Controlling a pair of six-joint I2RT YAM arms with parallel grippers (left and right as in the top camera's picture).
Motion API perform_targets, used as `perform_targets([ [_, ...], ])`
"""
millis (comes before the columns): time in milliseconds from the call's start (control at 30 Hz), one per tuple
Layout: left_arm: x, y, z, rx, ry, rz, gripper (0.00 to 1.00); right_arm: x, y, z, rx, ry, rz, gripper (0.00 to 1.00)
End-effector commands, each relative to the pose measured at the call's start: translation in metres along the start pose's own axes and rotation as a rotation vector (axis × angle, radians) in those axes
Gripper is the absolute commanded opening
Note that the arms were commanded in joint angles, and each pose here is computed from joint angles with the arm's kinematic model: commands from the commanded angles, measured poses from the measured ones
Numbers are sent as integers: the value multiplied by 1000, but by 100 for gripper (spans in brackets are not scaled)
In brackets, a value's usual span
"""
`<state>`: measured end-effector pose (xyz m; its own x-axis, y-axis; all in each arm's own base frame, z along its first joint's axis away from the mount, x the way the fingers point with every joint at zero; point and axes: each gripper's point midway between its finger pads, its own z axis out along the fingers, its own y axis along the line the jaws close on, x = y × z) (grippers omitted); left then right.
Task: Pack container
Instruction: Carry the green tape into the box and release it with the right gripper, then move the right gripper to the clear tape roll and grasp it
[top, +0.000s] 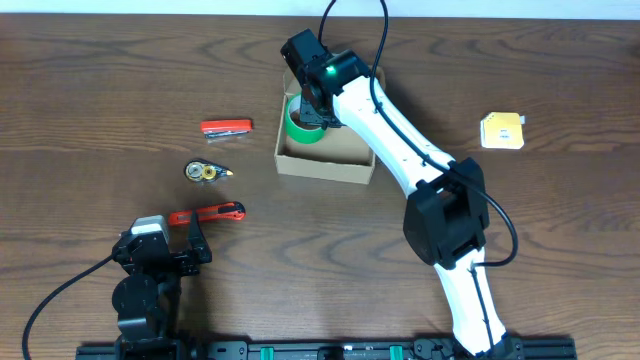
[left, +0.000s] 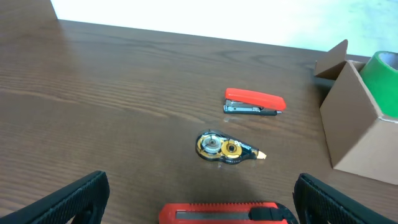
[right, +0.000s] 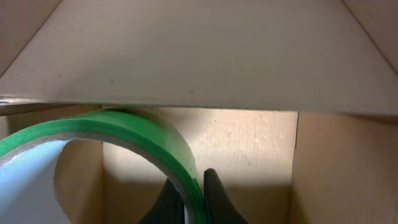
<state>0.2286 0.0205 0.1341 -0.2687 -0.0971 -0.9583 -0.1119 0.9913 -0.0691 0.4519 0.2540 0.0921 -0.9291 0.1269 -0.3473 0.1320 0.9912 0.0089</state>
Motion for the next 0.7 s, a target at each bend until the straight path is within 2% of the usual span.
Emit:
perform_targets([
  [0, 11, 0, 3, -2, 22, -13, 95, 1, -4, 17, 21, 15, 26, 1],
  [300, 11, 0, 3, -2, 22, -13, 95, 5, -3, 18, 11, 37, 30, 2],
  [333, 11, 0, 3, -2, 22, -13, 96, 5, -3, 18, 10, 36, 30, 5],
  [400, 11, 0, 3, -2, 22, -13, 95, 4, -4, 18, 12, 36, 34, 20],
  [567, 11, 0, 3, -2, 22, -13, 95, 3, -5, 18, 12, 36, 34, 28],
  [667, 11, 0, 3, -1, 22, -13, 95, 3, -5, 18, 12, 36, 34, 29],
])
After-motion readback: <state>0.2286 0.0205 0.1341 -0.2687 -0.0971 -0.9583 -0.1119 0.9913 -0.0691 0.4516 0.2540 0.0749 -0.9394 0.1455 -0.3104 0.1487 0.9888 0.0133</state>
